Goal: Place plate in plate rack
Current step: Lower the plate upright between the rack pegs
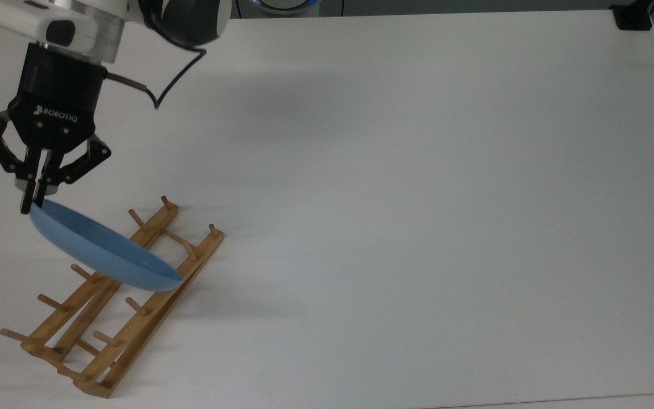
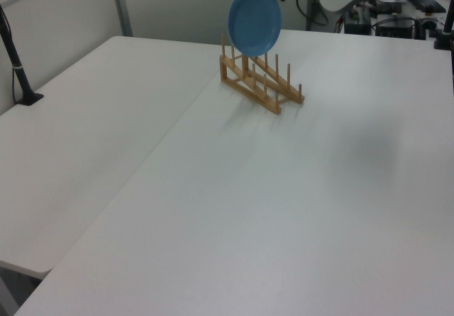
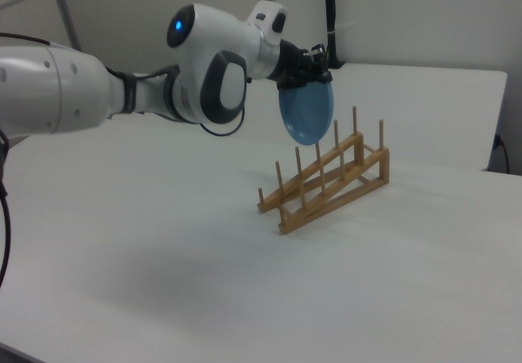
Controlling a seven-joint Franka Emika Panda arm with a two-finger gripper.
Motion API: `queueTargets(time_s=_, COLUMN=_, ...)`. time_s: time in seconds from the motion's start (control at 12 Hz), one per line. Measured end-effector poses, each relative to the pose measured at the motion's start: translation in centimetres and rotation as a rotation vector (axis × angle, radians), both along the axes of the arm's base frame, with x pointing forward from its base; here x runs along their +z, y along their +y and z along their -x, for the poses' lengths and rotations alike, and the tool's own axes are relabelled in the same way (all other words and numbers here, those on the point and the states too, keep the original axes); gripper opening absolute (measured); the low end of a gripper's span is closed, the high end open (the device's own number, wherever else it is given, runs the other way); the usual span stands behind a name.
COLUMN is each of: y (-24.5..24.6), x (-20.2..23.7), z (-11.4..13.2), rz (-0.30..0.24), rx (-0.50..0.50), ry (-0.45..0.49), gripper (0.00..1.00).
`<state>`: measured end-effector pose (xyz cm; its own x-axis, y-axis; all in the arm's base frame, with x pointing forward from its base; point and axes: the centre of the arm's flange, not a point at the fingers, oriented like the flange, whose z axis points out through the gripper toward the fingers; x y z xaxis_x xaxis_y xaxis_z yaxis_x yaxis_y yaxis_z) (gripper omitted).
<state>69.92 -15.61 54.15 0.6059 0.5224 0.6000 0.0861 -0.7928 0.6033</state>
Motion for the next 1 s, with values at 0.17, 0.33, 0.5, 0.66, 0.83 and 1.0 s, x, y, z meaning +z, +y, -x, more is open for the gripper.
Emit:
queueTargets(time_s=0.17, y=-0.7, x=-0.9, z=-0.3, rz=0.005, rx=-0.005, ry=-0.047, gripper=0.05)
queueTargets(time_s=0.33, y=-1.7, x=-1.6, z=-0.2, rz=0.012, rx=-0.013, ry=-0.07, gripper=0.05)
queueTargets(time_s=0.5, y=-2.3, x=-1.8, z=-0.2, rz=0.017, rx=-0.018, ry=-0.08, gripper=0.05)
queueTargets(time_s=0.66, y=-2.4, x=-2.8, z=-0.1, rz=0.022, rx=-0.013, ry=-0.092, gripper=0.05)
queueTargets(time_s=0.83, y=-2.4, x=-4.5, z=0.2, rz=0.028, rx=-0.002, ry=-0.113, gripper=0.05)
queueTargets(time_s=1.0, y=-2.4, x=-6.3, z=0.7, rz=0.029, rx=0.006, ry=-0.122, gripper=0.05)
